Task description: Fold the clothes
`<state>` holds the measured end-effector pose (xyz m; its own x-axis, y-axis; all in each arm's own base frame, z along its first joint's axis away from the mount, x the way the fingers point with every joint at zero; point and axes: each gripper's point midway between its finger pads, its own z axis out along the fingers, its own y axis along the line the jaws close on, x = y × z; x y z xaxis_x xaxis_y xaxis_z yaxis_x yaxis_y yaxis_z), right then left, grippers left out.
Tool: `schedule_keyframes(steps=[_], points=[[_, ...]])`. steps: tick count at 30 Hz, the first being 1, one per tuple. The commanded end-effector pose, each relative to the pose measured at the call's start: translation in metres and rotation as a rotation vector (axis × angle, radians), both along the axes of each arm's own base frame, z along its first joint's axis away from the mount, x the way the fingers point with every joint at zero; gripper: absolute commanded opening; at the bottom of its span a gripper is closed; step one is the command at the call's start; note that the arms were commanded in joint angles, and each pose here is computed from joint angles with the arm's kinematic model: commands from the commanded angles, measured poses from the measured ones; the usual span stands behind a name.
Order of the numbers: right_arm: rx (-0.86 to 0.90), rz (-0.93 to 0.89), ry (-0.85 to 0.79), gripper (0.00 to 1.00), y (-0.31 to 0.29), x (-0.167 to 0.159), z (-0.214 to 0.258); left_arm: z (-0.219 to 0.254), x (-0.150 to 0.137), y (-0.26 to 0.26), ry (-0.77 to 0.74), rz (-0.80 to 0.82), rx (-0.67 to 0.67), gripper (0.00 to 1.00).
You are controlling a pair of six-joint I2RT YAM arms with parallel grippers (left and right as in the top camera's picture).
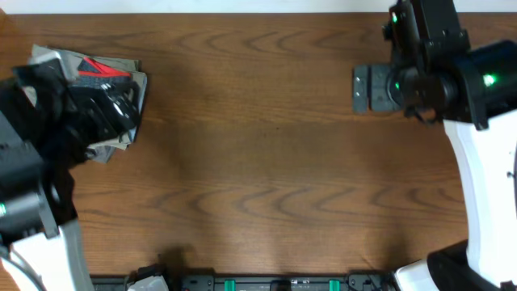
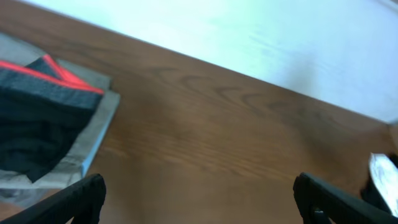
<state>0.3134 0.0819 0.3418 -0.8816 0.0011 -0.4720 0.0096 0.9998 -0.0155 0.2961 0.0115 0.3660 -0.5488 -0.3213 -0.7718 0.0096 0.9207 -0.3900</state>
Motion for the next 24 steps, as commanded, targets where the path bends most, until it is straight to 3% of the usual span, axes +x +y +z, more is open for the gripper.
schedule_keyframes(steps=[1, 12, 24], points=[[-0.032, -0.050, -0.028, 0.96, -0.002, -0.009, 0.006, 0.006, -0.019, -0.016, -0.046, -0.046, 0.045, 0.98], [-0.235, -0.225, -0.131, 0.99, -0.018, -0.045, -0.021, -0.022, -0.060, -0.031, -0.076, -0.059, 0.068, 0.98], [-0.221, -0.163, -0.265, 0.99, -0.016, -0.035, -0.031, -0.073, -0.054, -0.030, -0.050, -0.059, 0.060, 0.98]])
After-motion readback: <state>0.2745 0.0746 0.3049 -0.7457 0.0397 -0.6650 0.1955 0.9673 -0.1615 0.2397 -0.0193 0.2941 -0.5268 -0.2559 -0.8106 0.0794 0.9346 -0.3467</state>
